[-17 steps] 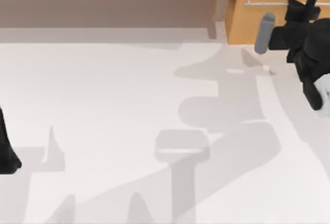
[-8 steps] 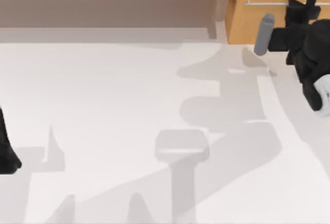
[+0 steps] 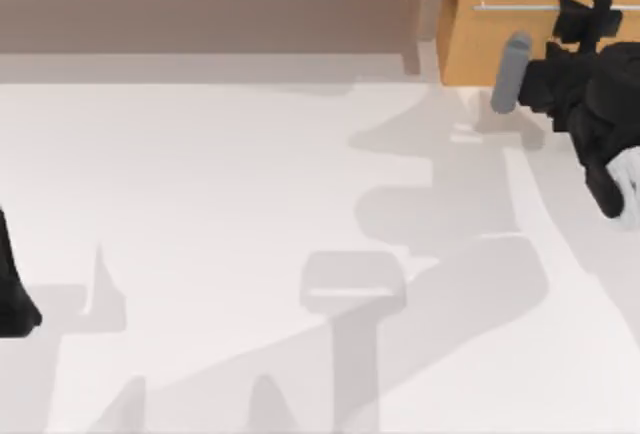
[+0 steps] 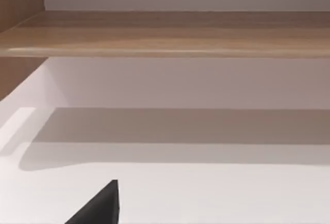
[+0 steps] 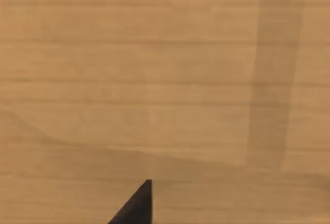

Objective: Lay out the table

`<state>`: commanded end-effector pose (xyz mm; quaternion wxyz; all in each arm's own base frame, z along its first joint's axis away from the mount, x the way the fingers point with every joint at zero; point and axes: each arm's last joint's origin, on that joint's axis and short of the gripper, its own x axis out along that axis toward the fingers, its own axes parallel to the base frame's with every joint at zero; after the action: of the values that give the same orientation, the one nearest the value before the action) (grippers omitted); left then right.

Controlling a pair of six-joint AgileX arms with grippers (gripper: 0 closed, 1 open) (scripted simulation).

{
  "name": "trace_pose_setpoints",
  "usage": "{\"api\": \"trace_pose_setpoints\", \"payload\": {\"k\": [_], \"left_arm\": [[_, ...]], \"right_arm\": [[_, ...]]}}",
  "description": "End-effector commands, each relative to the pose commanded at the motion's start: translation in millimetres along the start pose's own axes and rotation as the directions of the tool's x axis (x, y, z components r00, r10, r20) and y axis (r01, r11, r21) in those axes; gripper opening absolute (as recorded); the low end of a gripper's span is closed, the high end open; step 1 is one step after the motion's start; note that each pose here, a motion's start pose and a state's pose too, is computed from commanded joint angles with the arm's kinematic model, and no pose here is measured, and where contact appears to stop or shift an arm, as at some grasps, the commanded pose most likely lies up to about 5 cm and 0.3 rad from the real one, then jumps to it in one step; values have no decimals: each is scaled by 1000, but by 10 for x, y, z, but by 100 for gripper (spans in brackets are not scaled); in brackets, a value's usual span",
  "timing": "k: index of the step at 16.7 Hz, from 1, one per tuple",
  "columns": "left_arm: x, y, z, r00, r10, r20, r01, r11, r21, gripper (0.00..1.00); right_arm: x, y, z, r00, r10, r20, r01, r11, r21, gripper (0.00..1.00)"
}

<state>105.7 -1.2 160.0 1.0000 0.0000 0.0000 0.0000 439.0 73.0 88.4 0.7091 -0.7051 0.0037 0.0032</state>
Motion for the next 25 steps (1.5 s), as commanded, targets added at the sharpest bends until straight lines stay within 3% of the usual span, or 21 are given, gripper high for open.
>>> {"api": "trace_pose_setpoints", "payload": {"k": [6, 7, 14, 25], "left_arm": [[0, 0, 0, 1000, 0, 0, 0, 1000, 0, 100], [0, 0, 0, 1000, 0, 0, 0, 1000, 0, 100], [0, 0, 0, 1000, 0, 0, 0, 1000, 0, 100], [0, 0, 0, 1000, 0, 0, 0, 1000, 0, 100]], "right_arm": [[0, 0, 0, 1000, 0, 0, 0, 1000, 0, 100], [-82, 135, 15, 999, 54, 5, -54, 999, -2, 100], [-210, 13, 59, 1000, 2, 14, -2, 1000, 2, 100], [-470, 141, -2, 999, 54, 0, -54, 999, -1, 100]]}}
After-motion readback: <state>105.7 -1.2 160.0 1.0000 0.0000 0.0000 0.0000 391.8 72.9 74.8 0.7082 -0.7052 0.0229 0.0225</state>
